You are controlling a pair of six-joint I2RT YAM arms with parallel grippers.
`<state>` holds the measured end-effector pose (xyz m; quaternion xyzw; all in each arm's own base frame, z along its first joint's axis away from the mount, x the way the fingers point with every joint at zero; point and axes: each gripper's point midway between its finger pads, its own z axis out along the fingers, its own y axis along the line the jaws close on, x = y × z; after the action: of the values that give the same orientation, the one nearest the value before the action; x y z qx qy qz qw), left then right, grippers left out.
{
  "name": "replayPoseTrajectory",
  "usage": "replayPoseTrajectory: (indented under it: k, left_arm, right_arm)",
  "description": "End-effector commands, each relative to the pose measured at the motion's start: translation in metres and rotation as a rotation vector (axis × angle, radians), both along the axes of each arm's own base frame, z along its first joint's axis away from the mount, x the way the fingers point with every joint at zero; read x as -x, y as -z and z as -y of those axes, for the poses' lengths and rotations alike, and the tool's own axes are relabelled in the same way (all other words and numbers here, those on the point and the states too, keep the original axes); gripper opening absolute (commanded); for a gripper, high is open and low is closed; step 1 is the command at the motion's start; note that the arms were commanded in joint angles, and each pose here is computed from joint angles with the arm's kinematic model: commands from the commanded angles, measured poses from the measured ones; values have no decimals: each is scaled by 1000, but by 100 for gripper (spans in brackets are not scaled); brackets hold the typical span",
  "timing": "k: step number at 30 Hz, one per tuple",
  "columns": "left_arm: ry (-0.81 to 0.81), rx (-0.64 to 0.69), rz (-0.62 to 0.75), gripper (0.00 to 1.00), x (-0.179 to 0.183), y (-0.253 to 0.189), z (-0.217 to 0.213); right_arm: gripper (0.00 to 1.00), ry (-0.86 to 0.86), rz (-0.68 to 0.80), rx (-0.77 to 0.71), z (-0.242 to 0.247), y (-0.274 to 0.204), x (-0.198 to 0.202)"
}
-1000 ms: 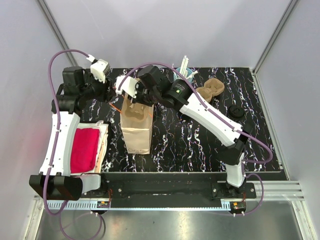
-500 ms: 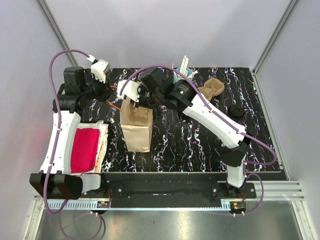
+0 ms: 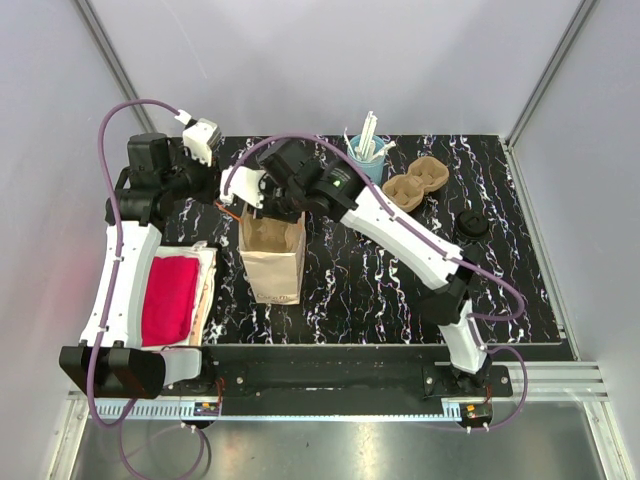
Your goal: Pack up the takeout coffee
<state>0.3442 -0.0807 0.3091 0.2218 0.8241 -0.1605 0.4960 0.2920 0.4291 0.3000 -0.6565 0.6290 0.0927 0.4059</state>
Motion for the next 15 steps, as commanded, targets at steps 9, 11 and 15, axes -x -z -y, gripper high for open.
replayPoseTrajectory:
  k: [9, 11, 15]
  left_arm:
    - [27, 31, 52, 16, 0, -13, 5]
    - [24, 31, 55, 16, 0, -14, 5]
    - [20, 29, 58, 15, 1, -15, 4]
  right_arm:
    - [28, -1, -31, 49, 0, 14, 5]
    - [28, -7, -49, 52, -1, 19, 7]
    - [29, -21, -96, 62, -3, 31, 13]
